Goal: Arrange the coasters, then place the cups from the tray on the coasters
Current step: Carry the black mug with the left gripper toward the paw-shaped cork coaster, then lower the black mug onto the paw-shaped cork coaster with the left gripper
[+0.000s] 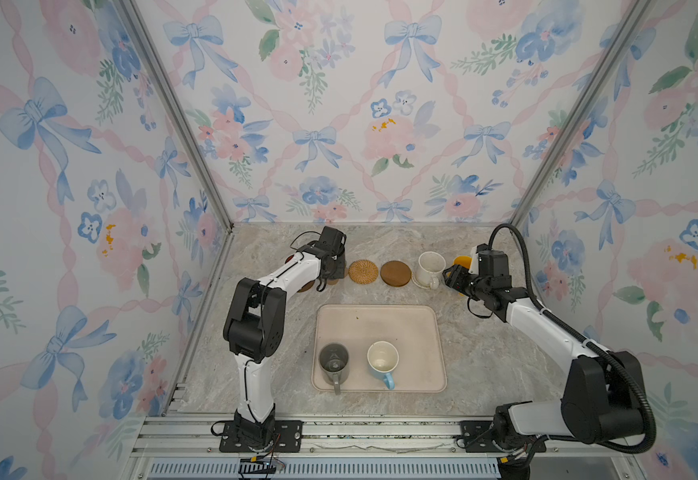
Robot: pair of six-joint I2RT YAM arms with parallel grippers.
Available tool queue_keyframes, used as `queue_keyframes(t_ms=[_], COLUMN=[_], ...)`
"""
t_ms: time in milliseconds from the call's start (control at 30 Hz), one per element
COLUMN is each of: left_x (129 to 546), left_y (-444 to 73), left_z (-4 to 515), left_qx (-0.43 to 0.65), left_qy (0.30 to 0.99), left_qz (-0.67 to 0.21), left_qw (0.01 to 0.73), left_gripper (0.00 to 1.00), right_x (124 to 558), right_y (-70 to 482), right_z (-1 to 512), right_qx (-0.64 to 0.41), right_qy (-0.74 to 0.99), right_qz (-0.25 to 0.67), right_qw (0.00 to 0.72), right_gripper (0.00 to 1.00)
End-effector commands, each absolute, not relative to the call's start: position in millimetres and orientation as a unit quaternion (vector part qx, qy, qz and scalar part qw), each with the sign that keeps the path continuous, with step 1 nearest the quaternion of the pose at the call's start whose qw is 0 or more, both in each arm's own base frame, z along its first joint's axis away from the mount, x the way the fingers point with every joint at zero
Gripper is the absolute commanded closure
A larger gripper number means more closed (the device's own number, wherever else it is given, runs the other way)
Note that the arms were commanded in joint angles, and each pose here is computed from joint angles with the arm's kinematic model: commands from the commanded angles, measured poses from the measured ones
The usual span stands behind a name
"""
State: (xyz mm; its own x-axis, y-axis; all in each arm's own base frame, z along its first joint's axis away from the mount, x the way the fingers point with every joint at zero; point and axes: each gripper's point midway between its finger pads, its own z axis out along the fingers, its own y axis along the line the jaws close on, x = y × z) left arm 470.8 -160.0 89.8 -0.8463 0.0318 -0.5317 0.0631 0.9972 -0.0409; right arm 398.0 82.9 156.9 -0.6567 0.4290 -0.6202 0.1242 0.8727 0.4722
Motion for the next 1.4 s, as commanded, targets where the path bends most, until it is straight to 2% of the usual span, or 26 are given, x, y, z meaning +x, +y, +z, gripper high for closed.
queue_keyframes(t_ms=[0, 1367], left_x=[492, 491], left_y=[-158, -153], left_z=[112, 87], left_qx=[0.004, -0.003], left_qy=[0.947, 0.955], left_qz=[-0.038, -0.036], left_qw=[0.318, 0.294], left_gripper=[1.0, 1.0], right_x=[400, 401], right_y=[81, 82], right_z=[156, 151], right_qx=[0.16, 0.16], right_qy=[0.887, 0.89], right_qz=[0.202, 0.2], right_qw=[0.384, 0.377], right_gripper=[0.39, 0.39])
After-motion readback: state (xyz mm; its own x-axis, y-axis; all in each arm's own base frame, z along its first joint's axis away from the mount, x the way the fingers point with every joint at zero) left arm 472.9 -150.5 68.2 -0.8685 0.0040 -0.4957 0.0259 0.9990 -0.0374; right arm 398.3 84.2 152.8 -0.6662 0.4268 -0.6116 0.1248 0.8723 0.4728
